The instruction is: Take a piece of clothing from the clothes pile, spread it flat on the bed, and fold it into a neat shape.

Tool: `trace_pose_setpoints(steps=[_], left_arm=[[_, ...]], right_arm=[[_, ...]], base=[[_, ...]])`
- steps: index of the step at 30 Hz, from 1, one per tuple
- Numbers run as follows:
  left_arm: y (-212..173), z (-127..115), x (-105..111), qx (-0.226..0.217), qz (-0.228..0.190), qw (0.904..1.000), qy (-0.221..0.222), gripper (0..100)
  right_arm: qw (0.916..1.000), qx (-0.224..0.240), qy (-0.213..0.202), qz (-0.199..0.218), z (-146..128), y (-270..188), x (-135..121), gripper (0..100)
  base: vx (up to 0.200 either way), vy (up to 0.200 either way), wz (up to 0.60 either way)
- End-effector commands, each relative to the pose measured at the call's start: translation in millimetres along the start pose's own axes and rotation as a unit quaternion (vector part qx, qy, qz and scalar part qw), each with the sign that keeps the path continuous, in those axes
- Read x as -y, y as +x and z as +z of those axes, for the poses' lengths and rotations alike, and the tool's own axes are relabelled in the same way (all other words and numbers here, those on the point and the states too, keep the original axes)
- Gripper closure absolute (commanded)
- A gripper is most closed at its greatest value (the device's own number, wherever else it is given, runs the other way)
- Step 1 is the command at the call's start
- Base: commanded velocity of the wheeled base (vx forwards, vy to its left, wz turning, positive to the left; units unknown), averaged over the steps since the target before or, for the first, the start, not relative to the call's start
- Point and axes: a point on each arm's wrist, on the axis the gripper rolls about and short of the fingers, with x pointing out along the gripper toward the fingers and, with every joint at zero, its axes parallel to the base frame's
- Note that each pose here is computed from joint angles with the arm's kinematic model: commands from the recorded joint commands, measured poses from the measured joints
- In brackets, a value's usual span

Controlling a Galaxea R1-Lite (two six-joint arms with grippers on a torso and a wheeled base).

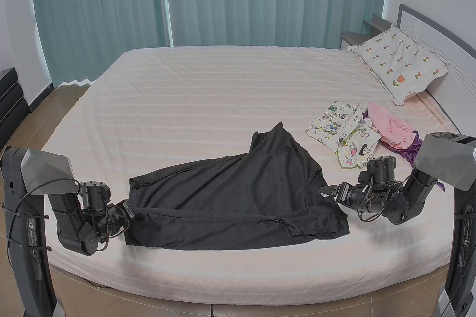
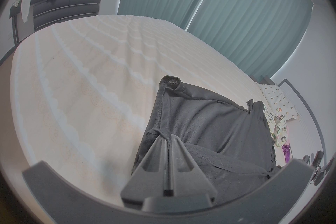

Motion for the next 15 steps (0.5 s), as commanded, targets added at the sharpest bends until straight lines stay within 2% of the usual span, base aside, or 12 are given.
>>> trace_pose_setpoints(steps=[1,4,7,15], left_arm=[[-4.2,1.6,3.5,0.002,-0.004,1.0000,0.001,100],[-3.5,0.6,2.3,0.000,-0.003,1.0000,0.000,100],[-3.5,0.6,2.3,0.000,-0.003,1.0000,0.000,100],[-4.1,-0.3,1.7,-0.002,-0.001,1.0000,0.000,100]], right_arm=[[0.9999,0.006,-0.009,0.007,5.5,2.6,-3.1,0],[0.9987,-0.034,-0.037,0.001,-3.4,4.1,1.9,0],[0.9969,-0.052,-0.058,0.007,-8.7,7.6,6.1,0],[0.9940,-0.082,-0.062,0.038,-16.9,9.6,8.9,0]], base=[[0.000,0.000,0.00],[0.000,0.000,0.00],[0.000,0.000,0.00],[0.000,0.000,0.00]])
